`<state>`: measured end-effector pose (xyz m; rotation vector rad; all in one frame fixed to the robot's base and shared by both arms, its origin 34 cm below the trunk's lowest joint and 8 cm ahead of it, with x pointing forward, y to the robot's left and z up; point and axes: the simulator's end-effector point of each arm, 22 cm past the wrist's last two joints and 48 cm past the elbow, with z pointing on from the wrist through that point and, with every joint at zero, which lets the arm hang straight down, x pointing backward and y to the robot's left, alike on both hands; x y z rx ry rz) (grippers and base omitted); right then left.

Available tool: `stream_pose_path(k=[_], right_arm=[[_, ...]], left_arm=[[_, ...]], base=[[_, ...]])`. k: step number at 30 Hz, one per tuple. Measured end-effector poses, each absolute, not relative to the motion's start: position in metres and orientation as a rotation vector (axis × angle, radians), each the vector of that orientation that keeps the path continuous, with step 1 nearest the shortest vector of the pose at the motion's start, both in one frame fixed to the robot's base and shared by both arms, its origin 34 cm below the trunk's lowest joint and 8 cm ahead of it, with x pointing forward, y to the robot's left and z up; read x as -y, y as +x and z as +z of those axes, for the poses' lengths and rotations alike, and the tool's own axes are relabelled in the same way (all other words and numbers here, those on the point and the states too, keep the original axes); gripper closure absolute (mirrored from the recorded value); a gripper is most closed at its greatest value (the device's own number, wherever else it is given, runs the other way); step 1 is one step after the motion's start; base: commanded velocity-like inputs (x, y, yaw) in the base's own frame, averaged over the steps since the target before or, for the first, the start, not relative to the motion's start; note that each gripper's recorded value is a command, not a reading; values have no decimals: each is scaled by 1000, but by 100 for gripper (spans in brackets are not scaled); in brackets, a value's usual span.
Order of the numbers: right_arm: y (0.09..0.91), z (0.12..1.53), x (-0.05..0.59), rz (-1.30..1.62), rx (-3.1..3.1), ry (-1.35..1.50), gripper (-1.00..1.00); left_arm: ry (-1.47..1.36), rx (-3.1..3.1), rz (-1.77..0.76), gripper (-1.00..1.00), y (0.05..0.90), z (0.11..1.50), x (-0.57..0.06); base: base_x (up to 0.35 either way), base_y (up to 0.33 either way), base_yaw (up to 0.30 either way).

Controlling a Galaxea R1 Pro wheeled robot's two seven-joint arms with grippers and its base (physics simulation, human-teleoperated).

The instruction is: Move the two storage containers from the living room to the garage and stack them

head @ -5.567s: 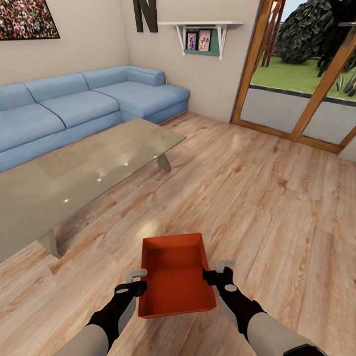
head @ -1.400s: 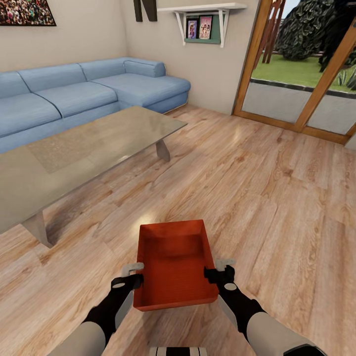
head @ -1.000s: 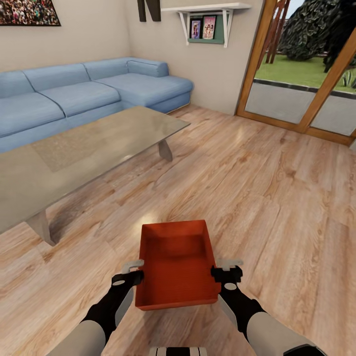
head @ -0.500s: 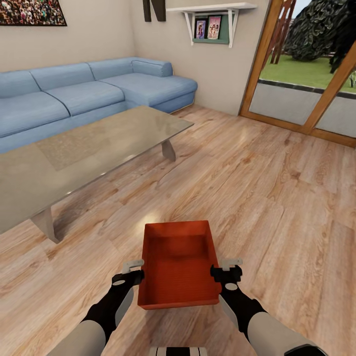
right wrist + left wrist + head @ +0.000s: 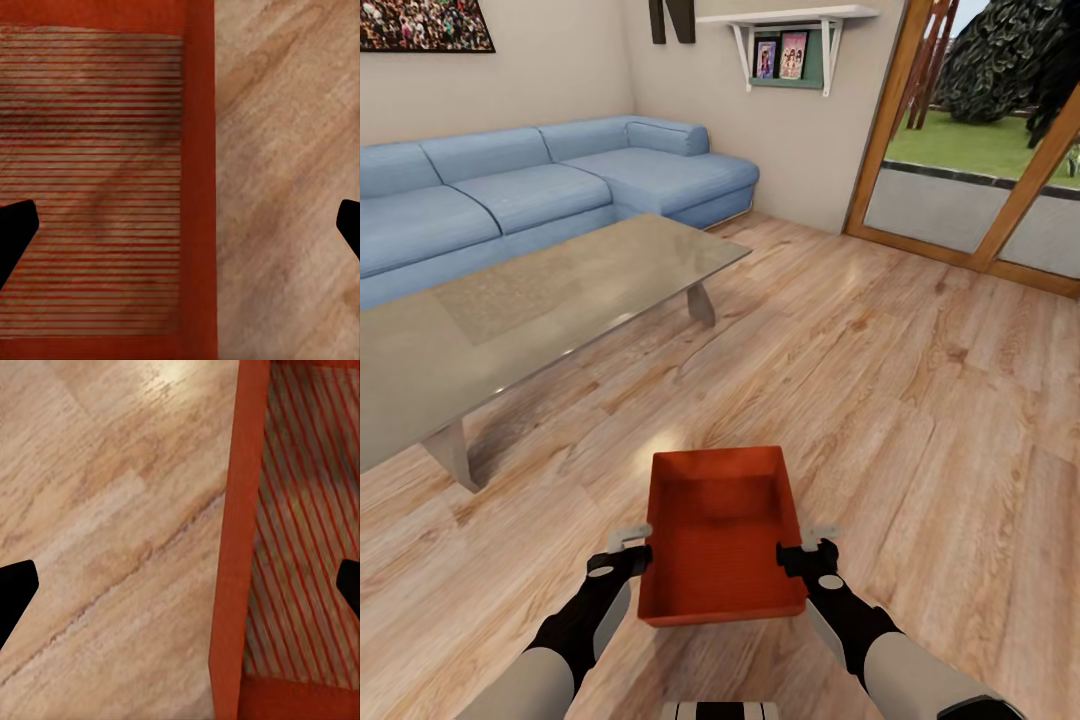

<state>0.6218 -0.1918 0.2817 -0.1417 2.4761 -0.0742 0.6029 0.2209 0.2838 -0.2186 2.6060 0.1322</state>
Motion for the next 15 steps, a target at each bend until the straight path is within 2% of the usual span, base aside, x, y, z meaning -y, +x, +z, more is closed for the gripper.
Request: stream_pose_path(k=[7, 15], right_arm=[[621, 281, 190, -69, -2479, -144, -100], [621, 282, 189, -76, -2479, -127, -100]], left_arm=[[-217, -2605, 131, -100, 603, 284, -221], [-218, -2605, 132, -100, 603, 284, -221]], base=[[122, -138, 0], [18, -18, 3]])
